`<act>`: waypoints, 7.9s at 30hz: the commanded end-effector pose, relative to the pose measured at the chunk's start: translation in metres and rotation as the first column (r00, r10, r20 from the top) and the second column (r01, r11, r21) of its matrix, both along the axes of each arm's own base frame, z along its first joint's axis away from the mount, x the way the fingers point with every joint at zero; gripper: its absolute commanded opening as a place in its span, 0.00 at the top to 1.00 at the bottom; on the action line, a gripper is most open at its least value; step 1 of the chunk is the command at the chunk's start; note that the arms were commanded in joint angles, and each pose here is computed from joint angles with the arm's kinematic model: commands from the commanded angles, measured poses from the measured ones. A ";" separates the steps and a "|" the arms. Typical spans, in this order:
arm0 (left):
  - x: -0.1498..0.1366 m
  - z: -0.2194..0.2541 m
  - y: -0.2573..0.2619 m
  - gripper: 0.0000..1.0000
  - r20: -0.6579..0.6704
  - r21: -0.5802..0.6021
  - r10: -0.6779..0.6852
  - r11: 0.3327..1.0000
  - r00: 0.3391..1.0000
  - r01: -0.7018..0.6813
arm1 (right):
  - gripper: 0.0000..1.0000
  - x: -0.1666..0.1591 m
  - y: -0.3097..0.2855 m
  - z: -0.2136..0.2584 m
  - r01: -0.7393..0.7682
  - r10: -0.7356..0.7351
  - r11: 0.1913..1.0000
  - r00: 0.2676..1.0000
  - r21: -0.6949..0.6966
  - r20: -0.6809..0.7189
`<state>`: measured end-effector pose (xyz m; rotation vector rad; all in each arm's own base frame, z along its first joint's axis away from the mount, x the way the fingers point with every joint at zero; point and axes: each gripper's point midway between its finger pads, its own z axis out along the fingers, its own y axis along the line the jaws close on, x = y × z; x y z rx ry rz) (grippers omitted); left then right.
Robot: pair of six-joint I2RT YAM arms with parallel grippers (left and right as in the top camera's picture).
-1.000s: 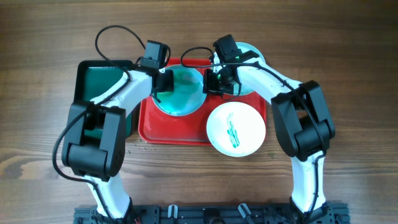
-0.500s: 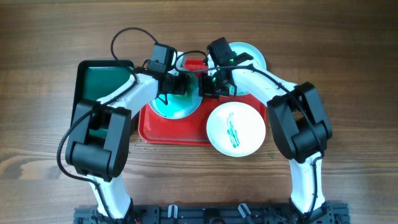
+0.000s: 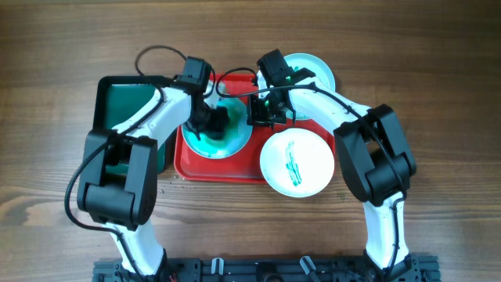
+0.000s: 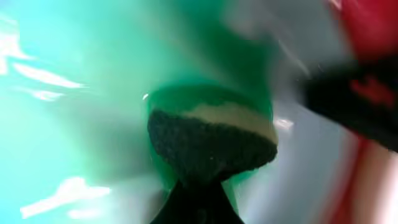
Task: Clean dirty plates on tray and stack at the side
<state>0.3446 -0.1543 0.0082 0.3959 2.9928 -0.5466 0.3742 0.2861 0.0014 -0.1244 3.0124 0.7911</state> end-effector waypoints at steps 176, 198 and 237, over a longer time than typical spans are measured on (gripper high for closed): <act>0.015 0.000 0.008 0.96 -0.014 0.058 0.171 0.984 0.985 -0.170 | 0.96 0.013 -0.032 -0.015 0.255 -0.240 0.927 0.967 -0.274 0.088; 0.094 0.030 0.094 0.96 0.434 0.399 0.287 0.789 0.854 -0.468 | 0.96 0.013 -0.031 -0.015 0.231 -0.213 0.934 0.972 -0.271 0.095; 0.059 0.073 0.110 0.96 0.127 0.263 0.539 0.791 0.833 -0.552 | 0.96 -0.007 -0.083 0.241 0.723 0.427 0.350 0.443 -0.596 0.788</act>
